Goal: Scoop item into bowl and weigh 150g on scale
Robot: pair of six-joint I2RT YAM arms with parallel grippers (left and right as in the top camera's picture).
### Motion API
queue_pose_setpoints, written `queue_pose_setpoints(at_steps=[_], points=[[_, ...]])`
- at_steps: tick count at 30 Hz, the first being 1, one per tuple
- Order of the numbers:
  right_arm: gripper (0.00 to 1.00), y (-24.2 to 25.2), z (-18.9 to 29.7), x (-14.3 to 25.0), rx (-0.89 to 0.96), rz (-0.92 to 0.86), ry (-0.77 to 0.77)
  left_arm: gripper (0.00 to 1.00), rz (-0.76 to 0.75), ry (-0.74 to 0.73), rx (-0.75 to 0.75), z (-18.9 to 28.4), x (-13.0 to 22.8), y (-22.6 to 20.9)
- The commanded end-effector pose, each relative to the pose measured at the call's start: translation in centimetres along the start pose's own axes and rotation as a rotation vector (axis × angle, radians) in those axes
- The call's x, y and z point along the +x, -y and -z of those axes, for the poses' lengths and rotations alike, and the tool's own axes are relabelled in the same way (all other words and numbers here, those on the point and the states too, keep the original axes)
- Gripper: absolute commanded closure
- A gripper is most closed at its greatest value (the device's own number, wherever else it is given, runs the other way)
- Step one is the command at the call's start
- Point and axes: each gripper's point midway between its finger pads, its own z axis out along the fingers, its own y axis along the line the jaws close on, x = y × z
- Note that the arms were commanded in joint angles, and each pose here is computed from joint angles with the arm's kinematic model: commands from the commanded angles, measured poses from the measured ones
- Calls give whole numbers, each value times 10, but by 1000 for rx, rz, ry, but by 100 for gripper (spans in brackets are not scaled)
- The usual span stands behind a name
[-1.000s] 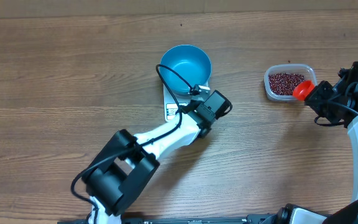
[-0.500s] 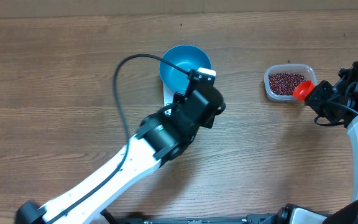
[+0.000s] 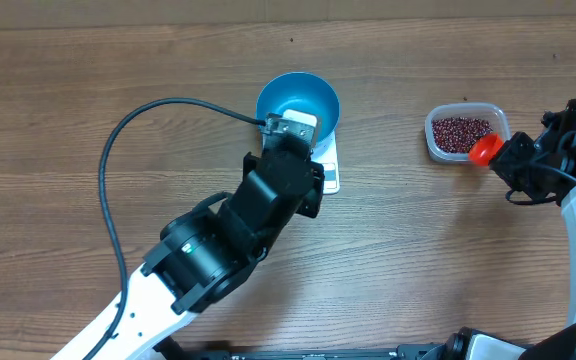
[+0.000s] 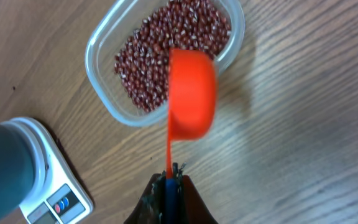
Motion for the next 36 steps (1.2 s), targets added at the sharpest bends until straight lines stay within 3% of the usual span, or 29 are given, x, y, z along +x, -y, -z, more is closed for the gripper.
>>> queue_pose_setpoints(at_steps=[1, 9, 19, 36], points=[[96, -8, 19, -9, -15, 45, 44, 94, 42, 53, 16, 18, -17, -4], [96, -18, 51, -10, -26, 80, 75, 95, 115, 73, 49, 33, -28, -23], [96, -15, 51, -4, -16, 102, 51, 96, 156, 65, 28, 28, -31, -45], [96, -17, 51, -7, -20, 121, 63, 96, 156, 5, 4, -1, -20, -44]])
